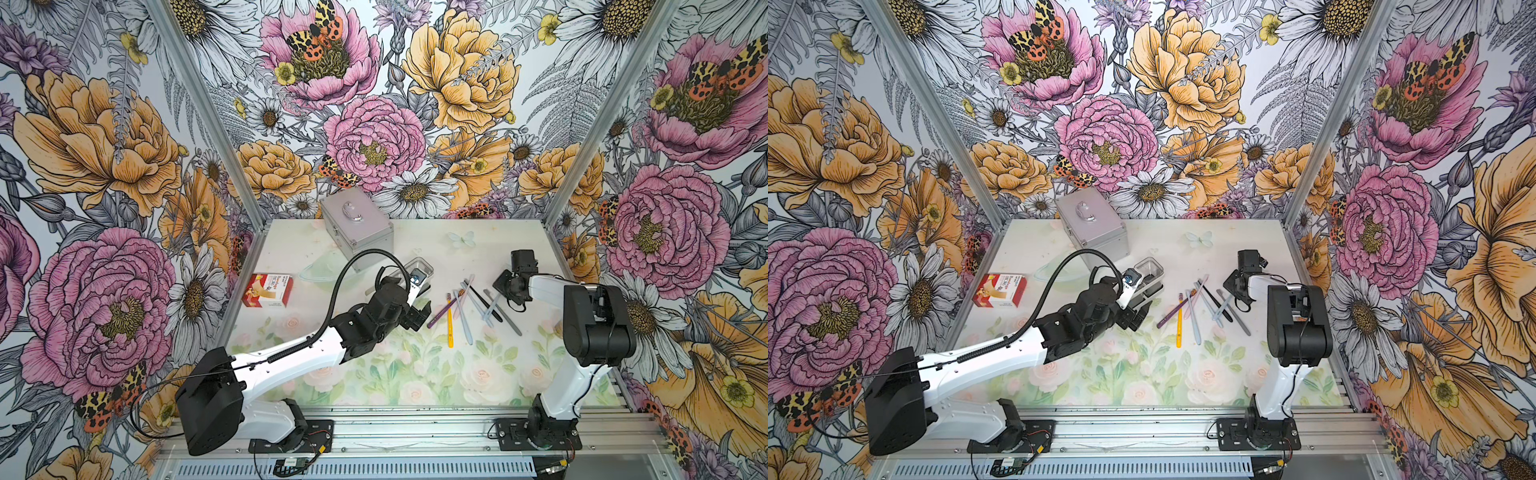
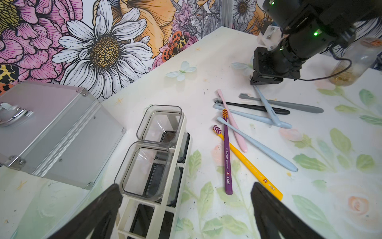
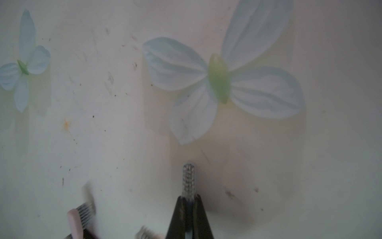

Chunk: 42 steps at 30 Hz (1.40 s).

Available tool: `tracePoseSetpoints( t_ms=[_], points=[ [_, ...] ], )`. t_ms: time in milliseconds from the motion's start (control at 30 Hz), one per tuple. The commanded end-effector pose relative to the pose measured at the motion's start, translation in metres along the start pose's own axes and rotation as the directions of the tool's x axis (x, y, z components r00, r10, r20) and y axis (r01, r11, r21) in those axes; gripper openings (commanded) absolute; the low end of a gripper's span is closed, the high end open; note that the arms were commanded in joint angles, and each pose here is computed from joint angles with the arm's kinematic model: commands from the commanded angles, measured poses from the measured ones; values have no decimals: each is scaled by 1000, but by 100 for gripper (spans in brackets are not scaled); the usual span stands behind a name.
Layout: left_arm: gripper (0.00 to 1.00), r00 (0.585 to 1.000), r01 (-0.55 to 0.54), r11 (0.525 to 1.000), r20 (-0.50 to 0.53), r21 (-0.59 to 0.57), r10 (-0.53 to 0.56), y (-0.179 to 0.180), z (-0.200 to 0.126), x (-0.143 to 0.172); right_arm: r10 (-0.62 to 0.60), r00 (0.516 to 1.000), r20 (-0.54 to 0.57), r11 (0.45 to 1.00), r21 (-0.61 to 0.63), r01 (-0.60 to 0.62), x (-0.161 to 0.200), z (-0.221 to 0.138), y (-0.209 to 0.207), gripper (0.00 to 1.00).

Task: Place the toothbrush into the toothbrush holder
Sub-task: Pick up the toothbrush from the center of the board.

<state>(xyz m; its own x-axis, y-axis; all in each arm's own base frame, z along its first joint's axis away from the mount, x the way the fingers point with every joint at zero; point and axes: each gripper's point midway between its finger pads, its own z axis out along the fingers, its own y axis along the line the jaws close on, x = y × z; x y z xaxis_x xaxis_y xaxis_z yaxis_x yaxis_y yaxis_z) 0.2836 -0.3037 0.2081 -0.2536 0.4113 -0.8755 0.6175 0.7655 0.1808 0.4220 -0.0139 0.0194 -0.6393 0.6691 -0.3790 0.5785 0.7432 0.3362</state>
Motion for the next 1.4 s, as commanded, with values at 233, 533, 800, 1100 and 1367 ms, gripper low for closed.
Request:
tracePoseSetpoints(
  t_ms=[233,533,800,1100,1367],
  points=[
    [99,995,99,974,-8,206,-99,-36,14,-36,-132,991,9,983,-130,132,10,-43,38,0],
    [98,974,223,895,-130,386,-187,-79,51,-40,-189,974,125,936,-276,217,16,-113,71,0],
    [98,952,304,791,-193,530,-236,-119,68,-56,-150,968,200,900,-379,218,12,-163,86,0],
    [87,933,360,701,-224,615,-282,-150,98,-68,-100,970,220,873,-449,192,20,-193,85,0],
    [68,924,382,661,-254,646,-285,-168,120,-69,-103,971,216,853,-484,198,25,-205,88,0]
  ],
)
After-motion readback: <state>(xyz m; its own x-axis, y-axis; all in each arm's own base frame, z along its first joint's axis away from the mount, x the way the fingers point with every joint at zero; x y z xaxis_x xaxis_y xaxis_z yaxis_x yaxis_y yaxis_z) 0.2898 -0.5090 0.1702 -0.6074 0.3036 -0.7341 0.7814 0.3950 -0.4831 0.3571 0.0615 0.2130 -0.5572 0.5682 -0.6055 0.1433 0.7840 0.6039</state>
